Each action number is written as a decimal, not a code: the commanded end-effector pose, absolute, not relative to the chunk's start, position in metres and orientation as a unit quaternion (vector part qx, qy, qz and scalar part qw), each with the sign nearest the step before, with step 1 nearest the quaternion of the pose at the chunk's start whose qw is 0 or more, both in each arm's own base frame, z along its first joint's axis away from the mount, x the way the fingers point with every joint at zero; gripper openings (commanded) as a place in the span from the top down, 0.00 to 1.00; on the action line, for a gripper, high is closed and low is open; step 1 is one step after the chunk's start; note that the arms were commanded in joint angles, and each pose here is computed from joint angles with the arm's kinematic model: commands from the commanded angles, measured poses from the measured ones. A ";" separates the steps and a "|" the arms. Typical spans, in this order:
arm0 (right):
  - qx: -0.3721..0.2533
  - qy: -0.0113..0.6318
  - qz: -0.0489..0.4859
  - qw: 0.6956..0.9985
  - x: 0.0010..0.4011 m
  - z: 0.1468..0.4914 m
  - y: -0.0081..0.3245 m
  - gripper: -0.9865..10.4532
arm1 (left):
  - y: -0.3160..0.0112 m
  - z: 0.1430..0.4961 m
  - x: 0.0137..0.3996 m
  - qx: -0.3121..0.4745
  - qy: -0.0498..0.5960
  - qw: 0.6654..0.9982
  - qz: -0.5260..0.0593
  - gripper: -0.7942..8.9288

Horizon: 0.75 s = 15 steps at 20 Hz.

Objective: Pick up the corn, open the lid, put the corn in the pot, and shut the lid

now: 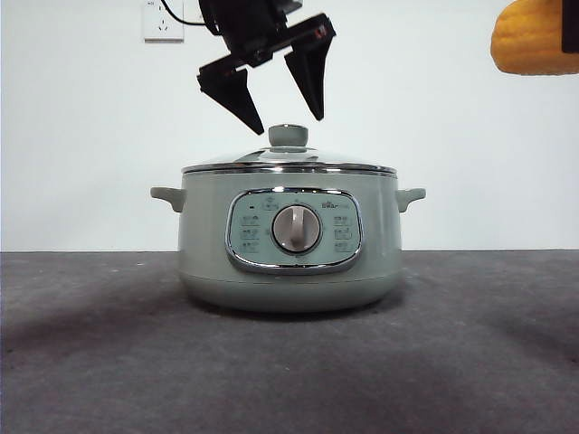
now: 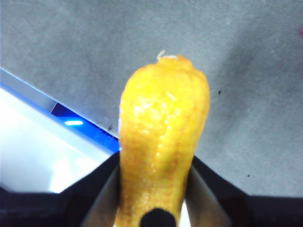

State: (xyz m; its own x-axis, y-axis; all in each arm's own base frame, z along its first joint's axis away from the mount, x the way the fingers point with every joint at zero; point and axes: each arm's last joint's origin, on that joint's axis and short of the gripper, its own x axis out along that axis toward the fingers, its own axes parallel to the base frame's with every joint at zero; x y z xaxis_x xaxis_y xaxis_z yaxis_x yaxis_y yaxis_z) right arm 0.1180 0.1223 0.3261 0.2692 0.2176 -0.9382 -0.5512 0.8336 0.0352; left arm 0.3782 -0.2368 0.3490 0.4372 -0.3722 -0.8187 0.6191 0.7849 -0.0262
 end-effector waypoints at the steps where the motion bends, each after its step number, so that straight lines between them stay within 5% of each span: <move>1: -0.146 0.552 0.244 0.784 0.118 0.326 0.123 0.92 | -0.240 0.341 0.381 0.143 0.446 0.832 -0.296 0.28; 3: -0.146 0.551 0.244 0.784 0.118 0.326 0.123 0.92 | -0.240 0.340 0.382 0.144 0.448 0.831 -0.297 0.37; 10: -0.143 0.546 0.246 0.788 0.119 0.327 0.124 0.92 | -0.242 0.330 0.384 0.160 0.462 0.819 -0.301 0.41; 15: -0.143 0.546 0.246 0.788 0.119 0.327 0.124 0.92 | -0.243 0.329 0.385 0.164 0.458 0.819 -0.304 0.86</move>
State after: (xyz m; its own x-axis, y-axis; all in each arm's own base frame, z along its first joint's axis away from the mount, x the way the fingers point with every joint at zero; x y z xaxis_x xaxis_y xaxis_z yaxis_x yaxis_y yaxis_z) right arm 0.1190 0.1234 0.3267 0.2794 0.2291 -0.9325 -0.5496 0.8344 0.0403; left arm 0.3828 -0.2396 0.3351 0.4014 -0.3505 -0.8462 0.6359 0.7716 -0.0180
